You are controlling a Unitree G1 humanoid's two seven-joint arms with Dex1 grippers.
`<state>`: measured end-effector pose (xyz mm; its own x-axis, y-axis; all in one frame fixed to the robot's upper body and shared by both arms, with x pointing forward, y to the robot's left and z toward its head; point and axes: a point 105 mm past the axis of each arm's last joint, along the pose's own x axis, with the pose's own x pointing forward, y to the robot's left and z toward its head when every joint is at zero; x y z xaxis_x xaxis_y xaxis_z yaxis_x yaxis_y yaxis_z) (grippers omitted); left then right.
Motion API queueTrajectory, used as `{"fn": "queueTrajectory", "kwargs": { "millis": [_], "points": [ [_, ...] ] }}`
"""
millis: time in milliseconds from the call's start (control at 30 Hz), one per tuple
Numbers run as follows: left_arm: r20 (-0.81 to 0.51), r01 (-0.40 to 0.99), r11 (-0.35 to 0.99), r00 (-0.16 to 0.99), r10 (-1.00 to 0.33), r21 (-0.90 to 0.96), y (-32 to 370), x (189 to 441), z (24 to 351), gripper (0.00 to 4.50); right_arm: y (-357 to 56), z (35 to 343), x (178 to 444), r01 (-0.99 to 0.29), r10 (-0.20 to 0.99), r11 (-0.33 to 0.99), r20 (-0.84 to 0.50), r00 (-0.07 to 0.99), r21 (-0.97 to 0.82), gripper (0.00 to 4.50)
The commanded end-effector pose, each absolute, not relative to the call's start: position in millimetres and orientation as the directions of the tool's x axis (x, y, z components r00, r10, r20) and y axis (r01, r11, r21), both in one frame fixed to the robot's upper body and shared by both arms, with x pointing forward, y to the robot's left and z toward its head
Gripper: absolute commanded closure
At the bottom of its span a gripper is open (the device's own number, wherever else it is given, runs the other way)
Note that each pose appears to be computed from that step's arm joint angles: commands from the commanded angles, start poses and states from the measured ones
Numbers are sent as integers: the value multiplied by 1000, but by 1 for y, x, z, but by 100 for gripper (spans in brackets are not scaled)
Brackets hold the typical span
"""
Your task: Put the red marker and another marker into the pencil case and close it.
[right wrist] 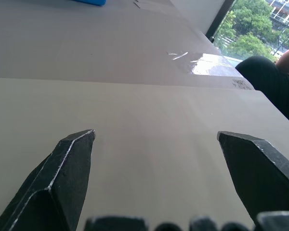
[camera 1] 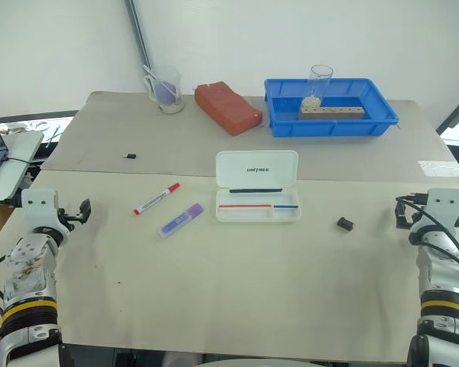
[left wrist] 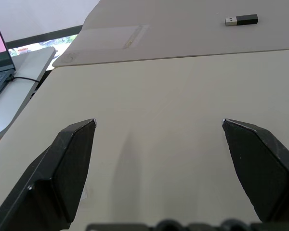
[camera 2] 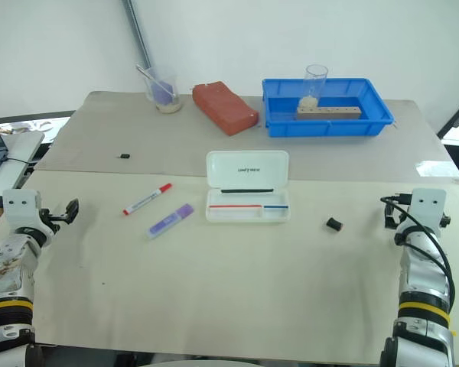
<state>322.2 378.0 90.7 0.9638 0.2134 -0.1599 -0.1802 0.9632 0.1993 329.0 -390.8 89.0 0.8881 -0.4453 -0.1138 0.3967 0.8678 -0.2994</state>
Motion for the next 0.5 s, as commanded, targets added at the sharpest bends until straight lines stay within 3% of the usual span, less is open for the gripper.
{"fn": "queueTrajectory", "kwargs": {
  "millis": [33,133,300,400,500],
  "points": [
    [-93,-202,957,970,225,209,385,321,112,5,-389,117,336,405,-428,867,-16,904,-292,0],
    [-76,-168,964,979,187,207,384,319,119,5,-388,121,337,395,-416,869,-7,909,-298,0],
    [-58,92,953,995,-79,288,353,323,158,5,-367,144,345,274,-280,891,38,959,-361,0],
    [-88,318,880,947,-308,354,311,330,183,5,-325,156,351,43,-38,925,21,999,-379,0],
    [-173,530,735,843,-509,423,262,333,191,5,-273,166,344,-222,239,909,5,971,-353,0]
  ]
}}
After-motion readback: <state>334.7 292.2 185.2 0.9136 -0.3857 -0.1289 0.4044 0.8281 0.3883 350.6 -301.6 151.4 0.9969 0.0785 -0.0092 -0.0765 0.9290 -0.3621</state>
